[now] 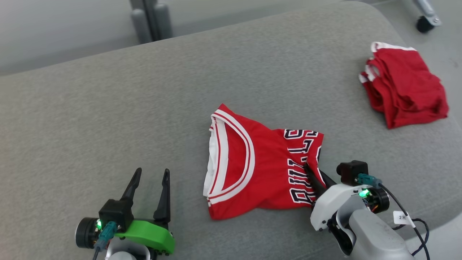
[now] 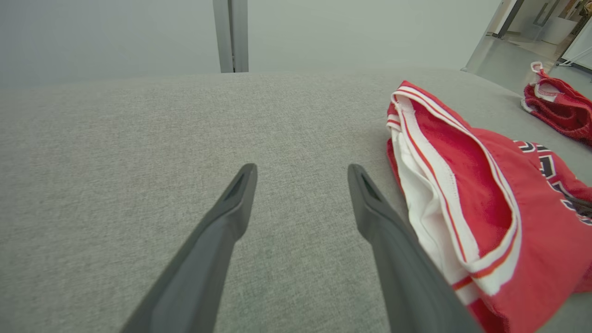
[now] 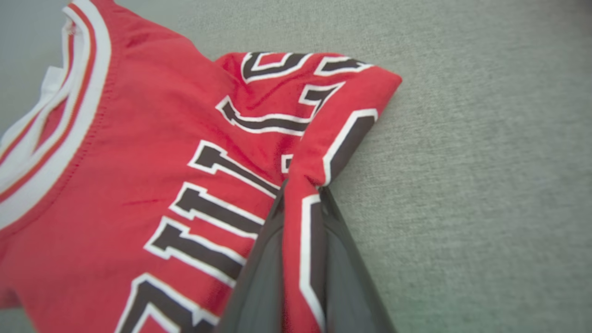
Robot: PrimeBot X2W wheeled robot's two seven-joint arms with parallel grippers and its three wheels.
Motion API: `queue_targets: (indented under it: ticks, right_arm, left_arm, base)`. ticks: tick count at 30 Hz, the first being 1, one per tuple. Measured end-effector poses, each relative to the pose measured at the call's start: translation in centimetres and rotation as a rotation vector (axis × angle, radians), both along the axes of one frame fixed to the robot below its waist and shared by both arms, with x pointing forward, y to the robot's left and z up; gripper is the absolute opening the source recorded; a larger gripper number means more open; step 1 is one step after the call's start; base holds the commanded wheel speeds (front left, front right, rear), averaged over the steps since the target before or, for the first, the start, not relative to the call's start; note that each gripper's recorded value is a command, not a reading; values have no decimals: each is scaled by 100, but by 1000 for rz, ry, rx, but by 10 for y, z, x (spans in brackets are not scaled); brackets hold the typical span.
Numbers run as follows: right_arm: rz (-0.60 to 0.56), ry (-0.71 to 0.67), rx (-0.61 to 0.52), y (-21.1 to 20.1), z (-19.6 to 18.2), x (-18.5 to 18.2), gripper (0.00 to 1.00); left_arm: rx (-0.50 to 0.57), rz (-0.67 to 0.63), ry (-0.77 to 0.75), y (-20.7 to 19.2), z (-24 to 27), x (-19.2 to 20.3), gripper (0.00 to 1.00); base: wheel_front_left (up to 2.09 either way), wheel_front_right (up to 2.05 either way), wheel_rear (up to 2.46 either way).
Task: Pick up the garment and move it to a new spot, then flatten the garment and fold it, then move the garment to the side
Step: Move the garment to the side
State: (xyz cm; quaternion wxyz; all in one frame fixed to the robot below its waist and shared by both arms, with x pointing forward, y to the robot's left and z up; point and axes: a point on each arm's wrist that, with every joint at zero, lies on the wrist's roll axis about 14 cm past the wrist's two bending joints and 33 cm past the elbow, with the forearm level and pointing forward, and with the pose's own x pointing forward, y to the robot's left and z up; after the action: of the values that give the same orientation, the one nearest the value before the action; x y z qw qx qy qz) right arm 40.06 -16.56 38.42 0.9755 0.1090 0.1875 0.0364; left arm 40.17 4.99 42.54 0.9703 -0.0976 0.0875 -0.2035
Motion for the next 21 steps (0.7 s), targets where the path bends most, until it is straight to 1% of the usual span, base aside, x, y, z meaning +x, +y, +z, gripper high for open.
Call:
queue_targets:
  ticks: [9, 13, 15, 17, 18, 21]
  right_arm:
    - [-260, 2, -29, -82, 6, -59, 0]
    - [-351, -24, -53, -111, 16, -75, 0]
    - [-369, -39, -64, -118, 21, -78, 0]
    - [-359, -49, -90, -120, 26, -77, 0]
    - [-349, -60, -99, -120, 30, -72, 0]
    - [-293, -130, -142, -118, 57, -42, 0]
  left_arm:
    - [-53, -276, -28, -97, 10, -4, 100]
    - [-71, -377, -36, -131, 14, -9, 100]
    - [-78, -405, -37, -141, 14, -11, 100]
    - [-81, -423, -33, -148, 13, -12, 100]
    - [-80, -428, -29, -149, 11, -12, 100]
    - [-80, -416, -22, -148, 5, -6, 100]
  base:
    - [0, 0, 0]
    - [0, 0, 0]
    - [0, 0, 0]
    - [0, 0, 0]
    - [0, 0, 0]
    - [0, 0, 0]
